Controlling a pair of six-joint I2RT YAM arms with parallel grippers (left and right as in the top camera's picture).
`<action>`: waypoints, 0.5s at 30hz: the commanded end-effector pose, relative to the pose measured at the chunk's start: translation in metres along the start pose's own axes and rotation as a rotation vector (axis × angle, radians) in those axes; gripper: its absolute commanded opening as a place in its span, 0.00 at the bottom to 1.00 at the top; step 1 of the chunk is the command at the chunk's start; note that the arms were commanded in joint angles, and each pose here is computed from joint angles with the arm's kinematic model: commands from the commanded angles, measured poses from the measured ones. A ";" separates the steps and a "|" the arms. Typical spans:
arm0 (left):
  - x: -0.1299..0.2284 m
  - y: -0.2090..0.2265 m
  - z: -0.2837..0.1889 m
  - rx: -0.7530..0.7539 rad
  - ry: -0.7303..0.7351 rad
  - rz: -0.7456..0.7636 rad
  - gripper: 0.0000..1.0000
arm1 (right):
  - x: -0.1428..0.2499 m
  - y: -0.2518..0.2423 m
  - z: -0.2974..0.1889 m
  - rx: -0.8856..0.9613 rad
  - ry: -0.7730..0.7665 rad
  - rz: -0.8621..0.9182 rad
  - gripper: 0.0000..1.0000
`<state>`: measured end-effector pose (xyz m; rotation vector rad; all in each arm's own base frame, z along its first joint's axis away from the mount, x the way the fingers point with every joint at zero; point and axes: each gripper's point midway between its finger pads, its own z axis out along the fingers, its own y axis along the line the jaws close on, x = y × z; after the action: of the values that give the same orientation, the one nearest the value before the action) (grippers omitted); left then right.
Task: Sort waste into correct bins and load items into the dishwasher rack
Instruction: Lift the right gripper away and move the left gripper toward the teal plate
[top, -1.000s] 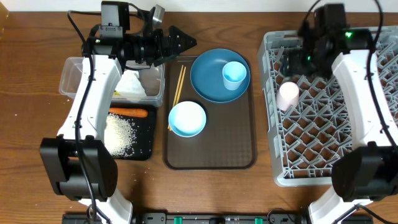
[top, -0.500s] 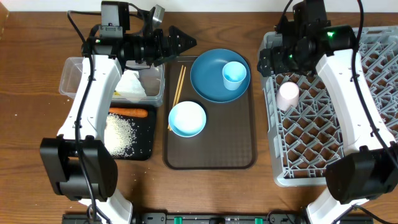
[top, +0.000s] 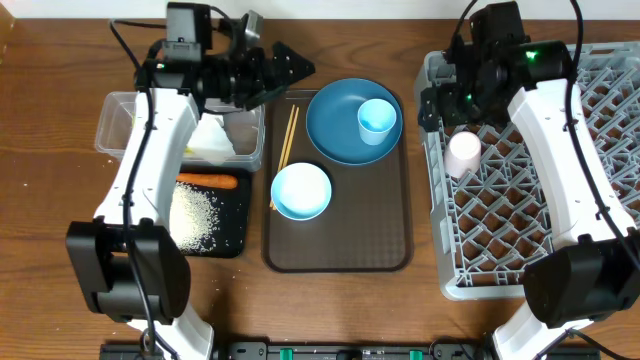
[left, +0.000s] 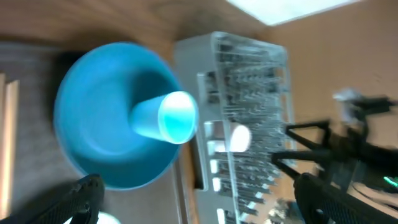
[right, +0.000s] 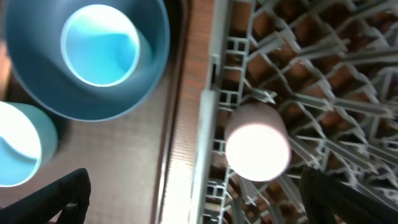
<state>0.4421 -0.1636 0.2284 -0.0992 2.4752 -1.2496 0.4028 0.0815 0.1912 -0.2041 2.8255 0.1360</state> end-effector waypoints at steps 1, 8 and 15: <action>0.005 0.024 0.019 -0.227 -0.039 -0.017 0.98 | -0.002 -0.010 -0.004 0.059 -0.012 -0.004 0.99; 0.022 0.022 0.049 -0.504 -0.104 0.134 0.98 | 0.002 -0.012 -0.005 0.061 0.006 0.001 0.99; 0.040 0.018 0.077 -0.595 -0.101 0.212 0.98 | 0.012 -0.039 -0.007 0.151 0.038 0.091 0.99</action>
<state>0.4247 -0.2327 0.1785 0.0080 2.5992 -0.5624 0.3929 0.0602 0.1869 -0.1535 2.8803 0.0142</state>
